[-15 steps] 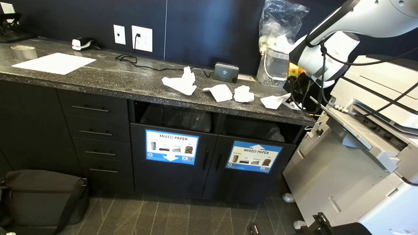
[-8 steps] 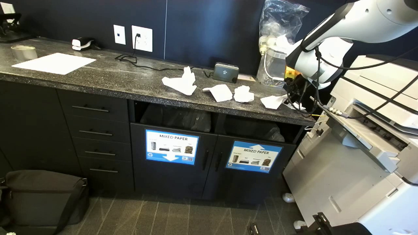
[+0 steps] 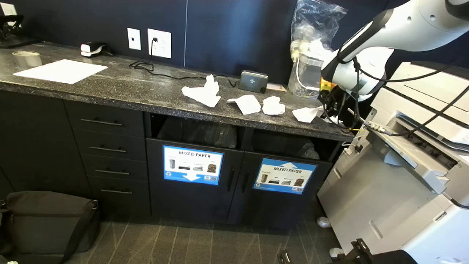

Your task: Pick up the paper from the counter and put it in the bin

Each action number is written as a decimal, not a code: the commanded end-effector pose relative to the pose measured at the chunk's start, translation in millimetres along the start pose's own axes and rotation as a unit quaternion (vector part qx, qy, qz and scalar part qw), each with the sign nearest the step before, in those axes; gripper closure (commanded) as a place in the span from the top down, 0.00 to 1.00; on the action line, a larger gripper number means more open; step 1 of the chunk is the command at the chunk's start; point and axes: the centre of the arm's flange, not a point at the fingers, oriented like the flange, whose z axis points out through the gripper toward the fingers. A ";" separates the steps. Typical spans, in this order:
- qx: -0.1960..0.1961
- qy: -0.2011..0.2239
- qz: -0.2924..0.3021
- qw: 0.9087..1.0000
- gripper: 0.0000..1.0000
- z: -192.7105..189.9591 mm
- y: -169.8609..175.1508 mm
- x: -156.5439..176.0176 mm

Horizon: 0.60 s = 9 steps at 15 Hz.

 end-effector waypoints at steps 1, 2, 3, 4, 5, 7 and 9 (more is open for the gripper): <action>0.000 0.016 0.000 1.000 0.35 -0.9 -15.0 -5.5; -0.001 0.018 -0.001 1.000 0.28 -1.6 -15.5 -5.7; -0.002 0.019 -0.003 1.000 0.20 -2.1 -16.1 -6.0; -0.003 0.021 -0.004 1.000 0.14 -2.2 -16.5 -6.4; -0.004 0.021 -0.004 1.000 0.13 -2.6 -16.8 -6.6; -0.008 0.022 -0.008 1.000 0.09 -2.9 -16.6 -7.3; -0.017 0.021 -0.016 1.000 0.12 -3.1 -15.3 -7.9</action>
